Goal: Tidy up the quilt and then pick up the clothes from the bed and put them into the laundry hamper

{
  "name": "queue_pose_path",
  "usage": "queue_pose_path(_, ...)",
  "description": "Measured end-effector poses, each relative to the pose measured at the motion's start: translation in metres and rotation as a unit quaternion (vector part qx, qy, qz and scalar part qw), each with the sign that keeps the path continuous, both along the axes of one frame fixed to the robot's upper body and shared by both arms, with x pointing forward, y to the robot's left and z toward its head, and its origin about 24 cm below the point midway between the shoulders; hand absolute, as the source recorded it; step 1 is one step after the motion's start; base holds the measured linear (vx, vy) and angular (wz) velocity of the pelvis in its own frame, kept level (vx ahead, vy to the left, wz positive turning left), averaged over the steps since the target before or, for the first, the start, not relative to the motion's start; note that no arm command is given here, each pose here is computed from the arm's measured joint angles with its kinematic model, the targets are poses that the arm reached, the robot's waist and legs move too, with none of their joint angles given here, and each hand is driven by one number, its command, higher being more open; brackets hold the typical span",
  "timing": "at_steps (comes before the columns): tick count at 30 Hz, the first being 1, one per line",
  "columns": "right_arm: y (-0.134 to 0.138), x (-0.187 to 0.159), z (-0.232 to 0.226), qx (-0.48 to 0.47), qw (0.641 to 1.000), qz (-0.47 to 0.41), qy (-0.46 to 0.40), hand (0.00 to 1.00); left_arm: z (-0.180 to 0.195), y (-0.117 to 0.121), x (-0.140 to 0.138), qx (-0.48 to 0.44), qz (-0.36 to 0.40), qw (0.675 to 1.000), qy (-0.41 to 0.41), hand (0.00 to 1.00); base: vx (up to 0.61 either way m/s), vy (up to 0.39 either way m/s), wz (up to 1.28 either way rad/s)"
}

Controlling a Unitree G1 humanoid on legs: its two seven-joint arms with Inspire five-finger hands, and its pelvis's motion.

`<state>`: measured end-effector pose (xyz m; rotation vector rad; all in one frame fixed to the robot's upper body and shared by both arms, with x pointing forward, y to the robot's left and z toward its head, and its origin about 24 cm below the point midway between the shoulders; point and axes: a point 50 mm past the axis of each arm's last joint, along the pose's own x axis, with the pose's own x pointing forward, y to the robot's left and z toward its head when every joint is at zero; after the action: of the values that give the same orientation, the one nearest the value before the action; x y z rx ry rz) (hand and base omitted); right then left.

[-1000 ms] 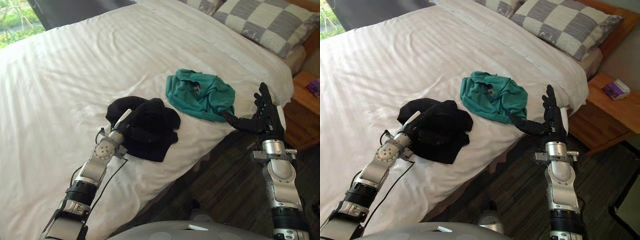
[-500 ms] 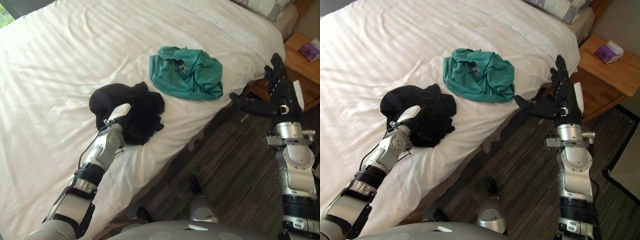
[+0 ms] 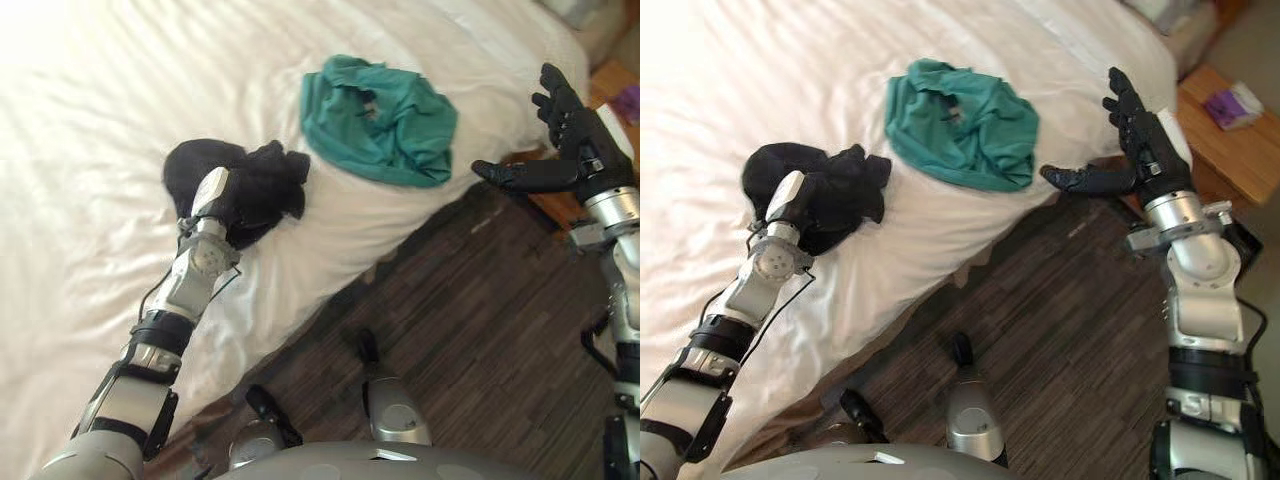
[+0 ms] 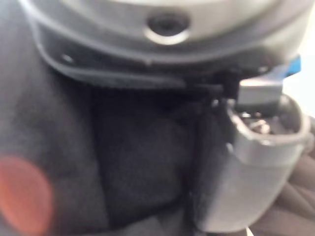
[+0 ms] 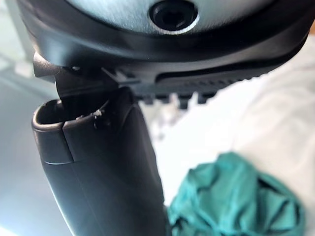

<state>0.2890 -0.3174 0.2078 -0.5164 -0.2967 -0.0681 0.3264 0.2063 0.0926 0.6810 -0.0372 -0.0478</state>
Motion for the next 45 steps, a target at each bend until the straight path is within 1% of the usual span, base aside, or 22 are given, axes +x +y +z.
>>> queue_pose_path(2, -0.015, 0.004, 0.017, -0.008, 0.999, -0.031, 0.01, 1.0, -0.001, 0.009, -0.02, -0.058, -0.024, 0.998, 0.007, 0.0, 0.05, -0.024, 0.66)
queue_pose_path(5, -0.033, 0.007, 0.031, -0.003, 0.997, -0.07, 0.013, 1.0, -0.01, 0.034, -0.043, -0.107, -0.001, 0.994, 0.026, 0.0, 0.05, 0.016, 0.48)
queue_pose_path(7, -0.053, 0.009, 0.037, 0.012, 0.993, -0.114, 0.03, 1.0, -0.015, 0.067, -0.065, -0.158, 0.044, 0.986, 0.026, 0.0, 0.02, 0.004, 0.49)
queue_pose_path(8, -0.058, 0.01, 0.037, 0.02, 0.991, -0.124, 0.035, 1.0, -0.016, 0.075, -0.07, -0.168, 0.058, 0.984, 0.023, 0.0, 0.01, 0.011, 0.48)
queue_pose_path(10, -0.081, 0.009, 0.034, 0.048, 0.981, -0.173, 0.069, 1.0, -0.011, 0.098, -0.086, -0.218, 0.09, 0.972, -0.005, 0.0, 0.01, 0.016, 0.46)
queue_pose_path(13, -0.104, 0.001, 0.035, 0.077, 0.968, -0.22, 0.093, 1.0, -0.009, 0.114, -0.1, -0.261, 0.117, 0.958, -0.032, 0.0, 0.01, 0.019, 0.37)
queue_pose_path(16, -0.116, -0.006, 0.042, 0.093, 0.962, -0.238, 0.095, 1.0, -0.009, 0.133, -0.111, -0.31, 0.175, 0.932, -0.067, 0.0, 0.01, 0.024, 0.11)
queue_pose_path(17, -0.12, -0.008, 0.047, 0.095, 0.962, -0.238, 0.097, 0.0, -0.009, 0.144, -0.114, -0.327, 0.205, 0.919, -0.084, 0.0, -0.01, 0.023, 0.17)
queue_pose_path(18, -0.123, -0.01, 0.047, 0.097, 0.961, -0.236, 0.103, 0.0, -0.009, 0.153, -0.115, -0.342, 0.232, 0.905, -0.098, 0.0, -0.01, 0.021, 0.16)
queue_pose_path(19, -0.124, -0.012, 0.047, 0.095, 0.962, -0.228, 0.113, 0.0, -0.013, 0.165, -0.117, -0.374, 0.268, 0.881, -0.114, 0.0, -0.02, 0.022, 0.08)
queue_pose_path(21, -0.126, -0.013, 0.048, 0.097, 0.963, -0.223, 0.114, 0.0, -0.019, 0.18, -0.121, -0.407, 0.311, 0.849, -0.129, 0.0, -0.01, 0.009, 0.03)
queue_pose_path(23, -0.132, -0.02, 0.049, 0.101, 0.964, -0.226, 0.101, 0.0, -0.034, 0.2, -0.136, -0.448, 0.369, 0.802, -0.139, 0.0, 0.0, 0.0, 0.0)
queue_pose_path(25, -0.134, -0.022, 0.045, 0.104, 0.964, -0.227, 0.096, 0.0, -0.043, 0.208, -0.146, -0.463, 0.395, 0.782, -0.138, 0.0, 0.0, -0.008, -0.02)
queue_pose_path(27, -0.134, -0.022, 0.035, 0.109, 0.964, -0.224, 0.097, 0.0, -0.048, 0.21, -0.151, -0.472, 0.398, 0.775, -0.135, 0.0, 0.0, 0.0, 0.0)
queue_pose_path(31, -0.116, -0.01, -0.02, 0.166, 0.961, -0.194, 0.106, 0.0, -0.05, 0.209, -0.156, -0.47, 0.372, 0.791, -0.125, 0.0, 0.0, 0.0, -0.02)
queue_pose_path(35, -0.084, -0.006, -0.074, 0.271, 0.947, -0.157, 0.072, 0.0, -0.066, 0.198, -0.16, -0.479, 0.376, 0.786, -0.11, 0.0, 0.0, 0.005, -0.08)
queue_pose_path(37, -0.053, -0.01, -0.116, 0.342, 0.928, -0.135, 0.061, 0.0, -0.094, 0.178, -0.17, -0.477, 0.4, 0.779, -0.078, 0.0, 0.02, -0.008, -0.16)
queue_pose_path(38, -0.044, -0.014, -0.128, 0.353, 0.924, -0.132, 0.067, 0.0, -0.101, 0.172, -0.174, -0.471, 0.409, 0.779, -0.067, 0.0, 0.05, -0.021, -0.09)
queue_pose_path(40, -0.016, -0.036, -0.173, 0.389, 0.906, -0.131, 0.102, 0.0, -0.12, 0.154, -0.183, -0.449, 0.435, 0.779, -0.046, 0.0, 0.07, -0.026, 0.04)
queue_pose_path(41, -0.01, -0.043, -0.184, 0.397, 0.901, -0.133, 0.113, 0.0, -0.123, 0.15, -0.185, -0.444, 0.44, 0.78, -0.039, 0.0, 0.05, -0.011, 0.05)
queue_pose_path(43, 0.015, -0.068, -0.221, 0.428, 0.879, -0.14, 0.156, 0.0, -0.138, 0.137, -0.198, -0.424, 0.456, 0.782, -0.008, 0.0, 0.03, 0.005, -0.03)
queue_pose_path(45, 0.034, -0.085, -0.244, 0.448, 0.863, -0.142, 0.187, 0.0, -0.148, 0.126, -0.206, -0.43, 0.467, 0.773, 0.005, 0.0, 0.01, 0.01, -0.06)
